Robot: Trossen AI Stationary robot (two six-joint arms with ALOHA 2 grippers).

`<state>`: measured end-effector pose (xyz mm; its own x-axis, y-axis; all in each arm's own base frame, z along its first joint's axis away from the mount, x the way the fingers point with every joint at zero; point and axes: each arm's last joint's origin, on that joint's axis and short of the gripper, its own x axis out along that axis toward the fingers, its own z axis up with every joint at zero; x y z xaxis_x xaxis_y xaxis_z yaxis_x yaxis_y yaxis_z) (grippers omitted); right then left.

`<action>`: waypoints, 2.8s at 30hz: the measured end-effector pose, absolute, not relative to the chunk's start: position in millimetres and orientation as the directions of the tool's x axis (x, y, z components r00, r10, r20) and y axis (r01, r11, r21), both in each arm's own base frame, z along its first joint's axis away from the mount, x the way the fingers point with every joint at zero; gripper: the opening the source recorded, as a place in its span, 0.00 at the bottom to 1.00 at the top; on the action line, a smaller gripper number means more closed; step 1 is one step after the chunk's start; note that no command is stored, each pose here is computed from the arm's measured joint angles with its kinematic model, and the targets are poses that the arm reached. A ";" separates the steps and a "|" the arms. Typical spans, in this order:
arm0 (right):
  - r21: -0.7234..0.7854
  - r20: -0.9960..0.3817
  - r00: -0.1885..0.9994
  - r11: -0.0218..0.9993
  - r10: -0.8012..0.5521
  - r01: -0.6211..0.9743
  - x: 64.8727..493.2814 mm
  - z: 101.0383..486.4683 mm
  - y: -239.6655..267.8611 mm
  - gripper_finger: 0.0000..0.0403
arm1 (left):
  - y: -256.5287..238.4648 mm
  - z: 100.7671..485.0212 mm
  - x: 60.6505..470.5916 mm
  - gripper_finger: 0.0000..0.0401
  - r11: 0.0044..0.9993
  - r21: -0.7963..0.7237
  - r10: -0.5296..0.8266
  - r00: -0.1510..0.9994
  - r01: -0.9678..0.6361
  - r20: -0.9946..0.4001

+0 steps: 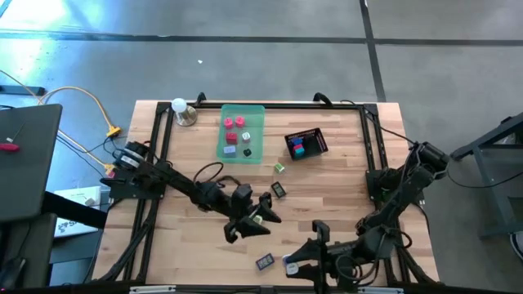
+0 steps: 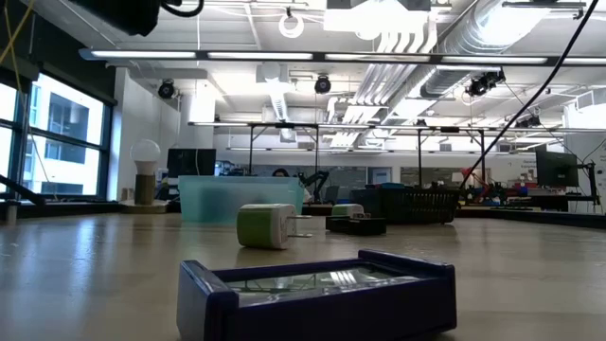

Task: Pick & Place Office items
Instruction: Put the purple charger adapter into the green bin

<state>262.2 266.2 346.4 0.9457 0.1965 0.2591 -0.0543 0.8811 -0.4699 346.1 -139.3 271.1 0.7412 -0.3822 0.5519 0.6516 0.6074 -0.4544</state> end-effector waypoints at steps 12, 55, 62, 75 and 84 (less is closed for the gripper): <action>-0.516 0.183 0.969 0.855 0.165 -0.048 278.5 337.8 252.9 0.29 | -138.0 276.0 350.6 0.56 0.409 -0.563 -0.433 0.696 0.718 0.574; -0.267 0.395 0.889 0.955 0.231 -0.130 288.4 358.3 234.3 0.29 | -170.2 306.2 350.1 0.51 0.792 -0.105 -0.423 0.665 0.601 0.616; -0.249 0.386 0.907 0.966 0.167 -0.072 293.6 349.5 237.4 0.29 | -167.5 305.9 351.8 0.51 0.831 -0.110 -0.375 0.695 0.545 0.613; -0.164 0.353 0.936 0.985 0.015 0.046 292.5 348.5 235.4 0.29 | -168.0 300.7 355.7 0.51 0.911 -0.035 -0.324 0.763 0.412 0.560; -0.158 0.300 0.953 0.982 -0.051 0.102 287.9 344.7 240.7 0.29 | -180.0 300.2 349.9 0.51 0.957 0.052 -0.267 0.790 0.287 0.551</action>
<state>287.9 240.7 344.7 0.9527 -0.0508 0.2997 0.1021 0.9822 -0.1579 349.9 -180.0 300.2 0.7904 -0.2667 0.5514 0.2868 0.9566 0.0516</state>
